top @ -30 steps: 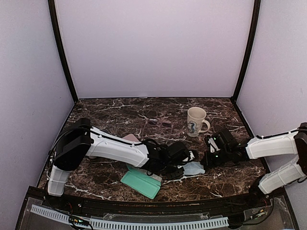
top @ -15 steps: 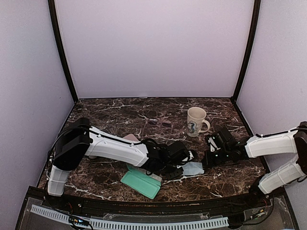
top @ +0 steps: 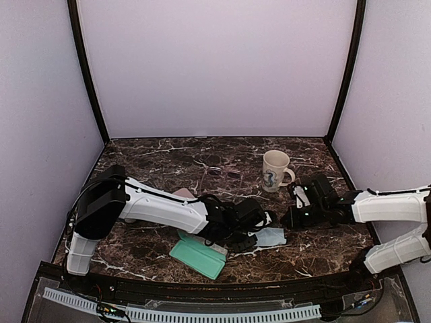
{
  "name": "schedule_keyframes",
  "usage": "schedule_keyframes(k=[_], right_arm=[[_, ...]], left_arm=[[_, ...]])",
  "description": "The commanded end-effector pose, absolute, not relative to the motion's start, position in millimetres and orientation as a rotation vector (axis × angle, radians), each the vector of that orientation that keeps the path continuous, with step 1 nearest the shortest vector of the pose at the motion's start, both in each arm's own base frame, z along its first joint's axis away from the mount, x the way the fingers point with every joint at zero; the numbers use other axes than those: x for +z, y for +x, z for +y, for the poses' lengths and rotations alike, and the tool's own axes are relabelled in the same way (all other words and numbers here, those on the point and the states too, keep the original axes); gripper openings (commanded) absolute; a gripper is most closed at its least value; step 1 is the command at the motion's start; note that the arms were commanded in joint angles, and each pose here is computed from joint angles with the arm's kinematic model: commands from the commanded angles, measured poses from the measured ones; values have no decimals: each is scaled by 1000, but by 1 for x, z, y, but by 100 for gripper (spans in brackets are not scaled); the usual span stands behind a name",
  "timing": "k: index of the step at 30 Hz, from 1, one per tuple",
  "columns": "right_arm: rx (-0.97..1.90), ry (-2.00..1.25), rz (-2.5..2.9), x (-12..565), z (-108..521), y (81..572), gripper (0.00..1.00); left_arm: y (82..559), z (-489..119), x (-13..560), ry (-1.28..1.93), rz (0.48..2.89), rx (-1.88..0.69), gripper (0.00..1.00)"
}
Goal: Organize the sunglasses
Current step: Smooth out the folded cleaning cloth at the center of the board.
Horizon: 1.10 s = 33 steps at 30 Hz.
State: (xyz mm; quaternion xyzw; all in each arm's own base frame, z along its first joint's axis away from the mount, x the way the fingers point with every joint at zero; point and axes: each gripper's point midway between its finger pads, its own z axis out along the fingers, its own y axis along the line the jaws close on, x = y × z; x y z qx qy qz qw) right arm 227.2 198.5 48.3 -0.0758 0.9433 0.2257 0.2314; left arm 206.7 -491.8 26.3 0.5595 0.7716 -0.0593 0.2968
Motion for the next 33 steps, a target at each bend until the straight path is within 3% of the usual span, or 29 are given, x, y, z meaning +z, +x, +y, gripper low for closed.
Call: schedule_keyframes(k=[1,13,23,33], right_arm=[[687,-227,2591,45,206,222,0],[709,-221,2675,16,208,210,0],[400,-141,2741,0,176,221,0],[273,-117,2753,-3,160,222,0]], left_arm=[[194,-475,24,1574,2088,-122,34],[193,-480,26,1564,2083,-147,35],[193,-476,23,1565,2098,-139,35],[194,-474,23,1558,2100,-123,35]])
